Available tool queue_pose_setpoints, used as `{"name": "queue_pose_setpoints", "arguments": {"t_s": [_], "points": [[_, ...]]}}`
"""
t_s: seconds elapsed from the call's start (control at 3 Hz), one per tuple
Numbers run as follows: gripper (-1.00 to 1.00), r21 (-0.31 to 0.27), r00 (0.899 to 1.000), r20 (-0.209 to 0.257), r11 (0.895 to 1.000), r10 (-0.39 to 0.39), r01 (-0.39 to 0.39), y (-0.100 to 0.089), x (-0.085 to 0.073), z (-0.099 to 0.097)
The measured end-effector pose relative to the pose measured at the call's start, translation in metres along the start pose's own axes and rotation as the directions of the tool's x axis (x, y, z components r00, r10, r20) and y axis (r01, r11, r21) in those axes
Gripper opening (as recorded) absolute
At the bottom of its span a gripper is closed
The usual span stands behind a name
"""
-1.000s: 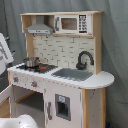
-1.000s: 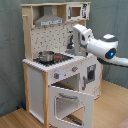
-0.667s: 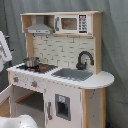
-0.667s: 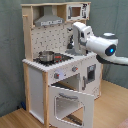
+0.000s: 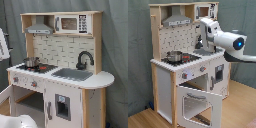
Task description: Play with the kitchen
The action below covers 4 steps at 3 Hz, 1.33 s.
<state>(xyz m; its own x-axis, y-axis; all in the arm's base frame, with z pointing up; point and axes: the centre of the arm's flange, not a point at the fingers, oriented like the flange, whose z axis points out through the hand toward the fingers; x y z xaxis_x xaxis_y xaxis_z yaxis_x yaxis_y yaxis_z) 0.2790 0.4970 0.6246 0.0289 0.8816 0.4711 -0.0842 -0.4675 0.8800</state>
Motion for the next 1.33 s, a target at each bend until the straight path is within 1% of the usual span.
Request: {"name": "queue_pose_setpoints", "arguments": {"t_s": [0.67, 1.0, 1.33], "points": [[1.00, 0.060, 0.996, 0.084, 0.998, 0.021, -0.027, 0.008, 0.014, -0.006], [1.00, 0.104, 0.988, 0.152, 0.993, 0.033, -0.050, 0.012, 0.021, -0.009], [1.00, 0.152, 0.974, 0.223, 0.986, 0.031, -0.066, 0.018, 0.023, -0.007]]}}
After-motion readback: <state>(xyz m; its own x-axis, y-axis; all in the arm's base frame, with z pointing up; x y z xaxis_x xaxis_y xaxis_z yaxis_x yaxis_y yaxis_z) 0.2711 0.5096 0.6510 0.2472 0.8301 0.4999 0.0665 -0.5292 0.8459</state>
